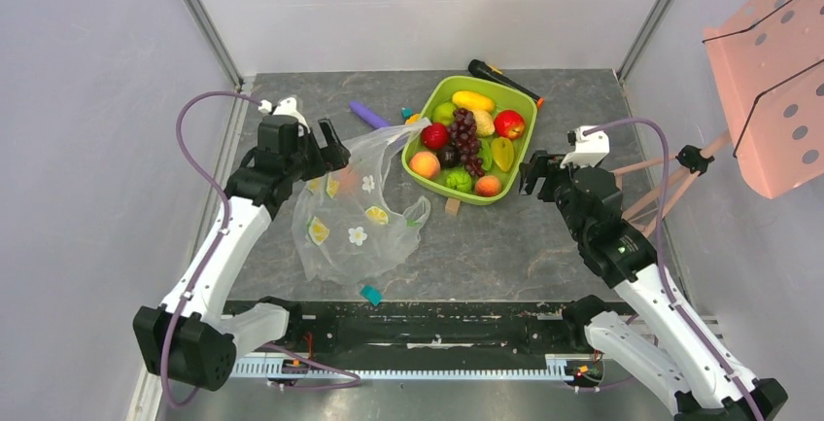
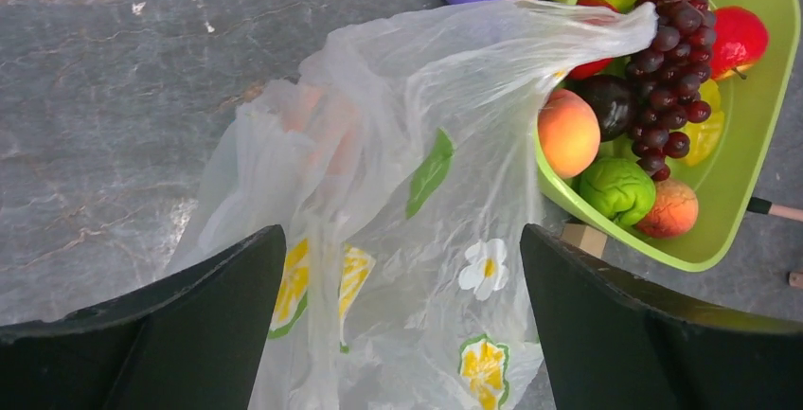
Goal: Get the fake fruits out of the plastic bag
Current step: Adjust the plastic bag at the center of the board, then reset both arms
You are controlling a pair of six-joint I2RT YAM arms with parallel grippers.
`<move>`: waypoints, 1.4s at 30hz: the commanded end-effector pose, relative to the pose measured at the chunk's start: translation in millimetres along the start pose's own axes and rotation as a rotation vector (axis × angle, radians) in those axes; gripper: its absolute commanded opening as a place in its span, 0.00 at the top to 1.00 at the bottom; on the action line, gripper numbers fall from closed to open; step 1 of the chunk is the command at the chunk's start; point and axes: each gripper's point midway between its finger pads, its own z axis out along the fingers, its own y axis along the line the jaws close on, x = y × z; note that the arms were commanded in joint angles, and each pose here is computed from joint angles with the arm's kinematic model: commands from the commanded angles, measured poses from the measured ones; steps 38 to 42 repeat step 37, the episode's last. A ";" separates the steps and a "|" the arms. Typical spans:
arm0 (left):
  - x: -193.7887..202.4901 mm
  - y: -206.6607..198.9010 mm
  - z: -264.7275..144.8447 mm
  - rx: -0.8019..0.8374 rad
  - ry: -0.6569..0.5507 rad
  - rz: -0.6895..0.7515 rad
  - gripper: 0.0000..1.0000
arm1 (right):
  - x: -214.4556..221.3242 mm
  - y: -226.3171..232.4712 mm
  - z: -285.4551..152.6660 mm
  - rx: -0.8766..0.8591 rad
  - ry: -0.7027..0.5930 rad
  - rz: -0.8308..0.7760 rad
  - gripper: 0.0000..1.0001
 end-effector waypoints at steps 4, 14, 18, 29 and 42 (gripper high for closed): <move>-28.8 6.9 -36.8 -0.036 -0.117 0.082 0.00 | 11.5 -12.0 -5.4 0.040 0.003 -0.007 0.12; -13.9 50.2 -75.3 -0.188 -0.214 0.099 0.00 | 33.2 -32.7 -7.2 0.120 -0.006 -0.029 0.02; 5.1 59.3 -71.5 -0.198 -0.185 0.110 0.00 | 43.4 -42.3 -7.9 0.157 0.001 -0.051 0.02; 25.2 74.2 -69.4 -0.238 -0.149 0.131 0.00 | 62.7 -55.7 -9.8 0.191 0.064 -0.178 0.02; 24.4 72.8 -72.7 -0.225 -0.168 0.121 0.00 | 57.5 -50.5 -10.7 0.166 0.038 -0.147 0.02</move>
